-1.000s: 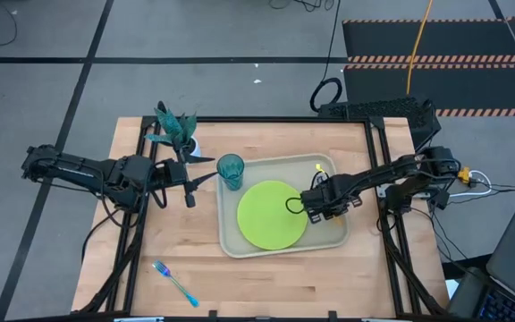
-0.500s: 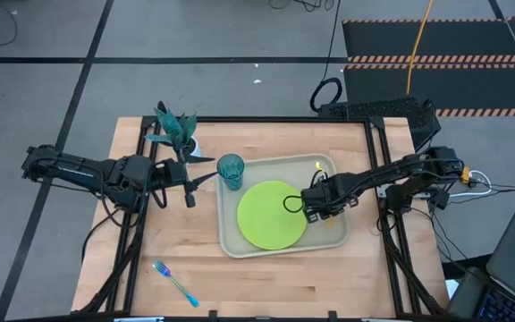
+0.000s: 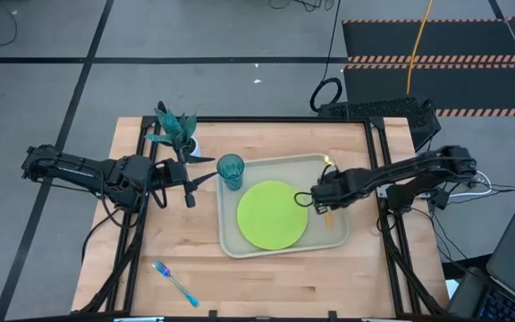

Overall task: Pick and place plate/cup/fork/spoon on tray
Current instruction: Adjust the white food tray

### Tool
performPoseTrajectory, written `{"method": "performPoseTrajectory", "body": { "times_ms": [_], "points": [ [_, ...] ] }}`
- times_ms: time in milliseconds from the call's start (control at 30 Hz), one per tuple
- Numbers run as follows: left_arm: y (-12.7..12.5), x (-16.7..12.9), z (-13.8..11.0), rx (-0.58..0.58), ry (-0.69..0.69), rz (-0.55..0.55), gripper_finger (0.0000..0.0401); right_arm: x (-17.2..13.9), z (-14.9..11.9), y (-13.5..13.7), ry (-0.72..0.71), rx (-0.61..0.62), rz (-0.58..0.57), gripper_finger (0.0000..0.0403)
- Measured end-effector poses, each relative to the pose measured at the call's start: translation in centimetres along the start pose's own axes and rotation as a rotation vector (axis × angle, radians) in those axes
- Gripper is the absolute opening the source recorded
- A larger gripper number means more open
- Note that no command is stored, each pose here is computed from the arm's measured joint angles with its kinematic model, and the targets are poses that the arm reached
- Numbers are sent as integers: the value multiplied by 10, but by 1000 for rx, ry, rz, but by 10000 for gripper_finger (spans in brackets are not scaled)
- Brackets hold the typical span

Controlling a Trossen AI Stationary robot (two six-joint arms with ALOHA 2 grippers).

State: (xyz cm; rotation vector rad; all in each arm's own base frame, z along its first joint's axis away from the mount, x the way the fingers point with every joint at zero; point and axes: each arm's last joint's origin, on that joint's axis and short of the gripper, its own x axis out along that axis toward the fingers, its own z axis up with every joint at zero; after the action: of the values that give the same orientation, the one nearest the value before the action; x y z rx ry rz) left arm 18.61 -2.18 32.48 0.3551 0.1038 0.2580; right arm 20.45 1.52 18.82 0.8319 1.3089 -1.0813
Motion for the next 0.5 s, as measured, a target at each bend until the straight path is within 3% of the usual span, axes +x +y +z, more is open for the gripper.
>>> {"method": "performPoseTrajectory", "body": {
  "times_ms": [200, 500],
  "points": [
    [0, 0, 0, -1, 0, 0, 172, -10, -4, -27, -28, 93, -98, 57],
    [0, 0, 0, 0, 0, 0, 172, 33, -25, -36, 68, 127, -69, 57]
  ]
}}
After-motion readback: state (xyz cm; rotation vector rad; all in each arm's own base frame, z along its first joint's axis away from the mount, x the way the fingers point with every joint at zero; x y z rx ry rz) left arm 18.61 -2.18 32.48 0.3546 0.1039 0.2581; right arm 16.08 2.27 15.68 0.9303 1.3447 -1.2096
